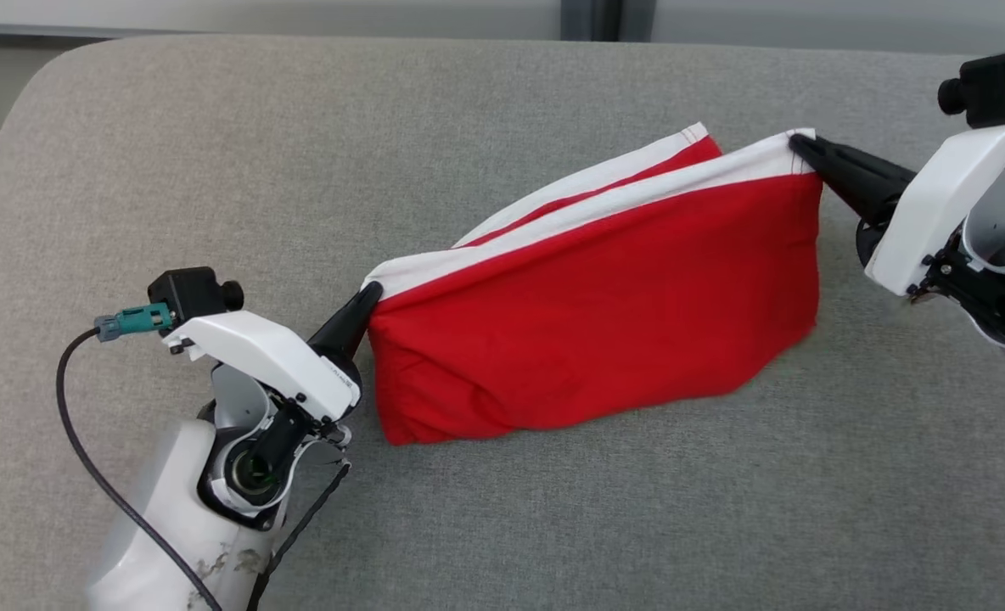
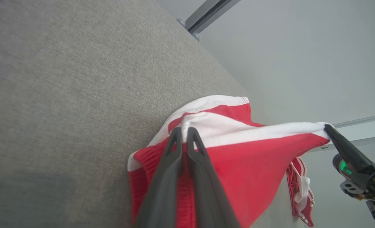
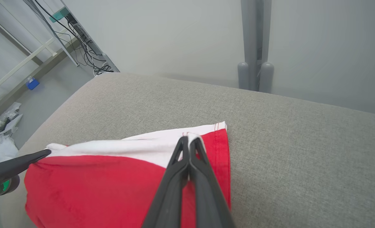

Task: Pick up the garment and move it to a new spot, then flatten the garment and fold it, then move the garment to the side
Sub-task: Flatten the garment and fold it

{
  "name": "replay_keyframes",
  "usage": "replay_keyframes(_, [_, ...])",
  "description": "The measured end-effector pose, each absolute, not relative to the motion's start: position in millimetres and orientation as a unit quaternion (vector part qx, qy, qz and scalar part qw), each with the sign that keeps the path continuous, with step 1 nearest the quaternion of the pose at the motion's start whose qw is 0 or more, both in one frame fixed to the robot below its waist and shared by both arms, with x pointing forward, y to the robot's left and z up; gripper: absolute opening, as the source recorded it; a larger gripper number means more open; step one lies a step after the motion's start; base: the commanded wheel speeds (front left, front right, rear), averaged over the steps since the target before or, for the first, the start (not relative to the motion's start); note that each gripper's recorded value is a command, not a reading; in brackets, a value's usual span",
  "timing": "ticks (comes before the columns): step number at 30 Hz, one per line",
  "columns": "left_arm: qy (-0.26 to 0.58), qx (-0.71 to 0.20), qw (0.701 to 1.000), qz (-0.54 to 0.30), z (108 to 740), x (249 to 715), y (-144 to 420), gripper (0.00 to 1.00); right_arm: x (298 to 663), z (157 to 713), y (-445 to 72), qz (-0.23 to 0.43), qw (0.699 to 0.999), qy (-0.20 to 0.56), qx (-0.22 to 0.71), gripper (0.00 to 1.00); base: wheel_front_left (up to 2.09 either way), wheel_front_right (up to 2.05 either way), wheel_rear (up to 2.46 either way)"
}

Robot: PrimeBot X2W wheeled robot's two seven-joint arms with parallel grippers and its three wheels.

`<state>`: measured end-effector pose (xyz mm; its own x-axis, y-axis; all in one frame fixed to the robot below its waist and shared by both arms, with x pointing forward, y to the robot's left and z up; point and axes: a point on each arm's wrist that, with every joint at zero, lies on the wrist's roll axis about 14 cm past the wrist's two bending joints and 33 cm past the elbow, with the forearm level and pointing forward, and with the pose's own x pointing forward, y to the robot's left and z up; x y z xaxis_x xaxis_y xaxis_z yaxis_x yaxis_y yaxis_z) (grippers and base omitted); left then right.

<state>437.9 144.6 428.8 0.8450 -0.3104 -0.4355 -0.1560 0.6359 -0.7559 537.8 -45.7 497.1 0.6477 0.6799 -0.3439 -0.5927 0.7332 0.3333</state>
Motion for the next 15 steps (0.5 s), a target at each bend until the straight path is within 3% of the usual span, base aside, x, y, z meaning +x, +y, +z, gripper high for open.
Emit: replay_keyframes(15, [0.258,-0.422,0.869,-0.005,397,461,158,0.00,590,460,-16,0.358,0.906,0.216,0.070,0.00,0.00,0.00,0.00])
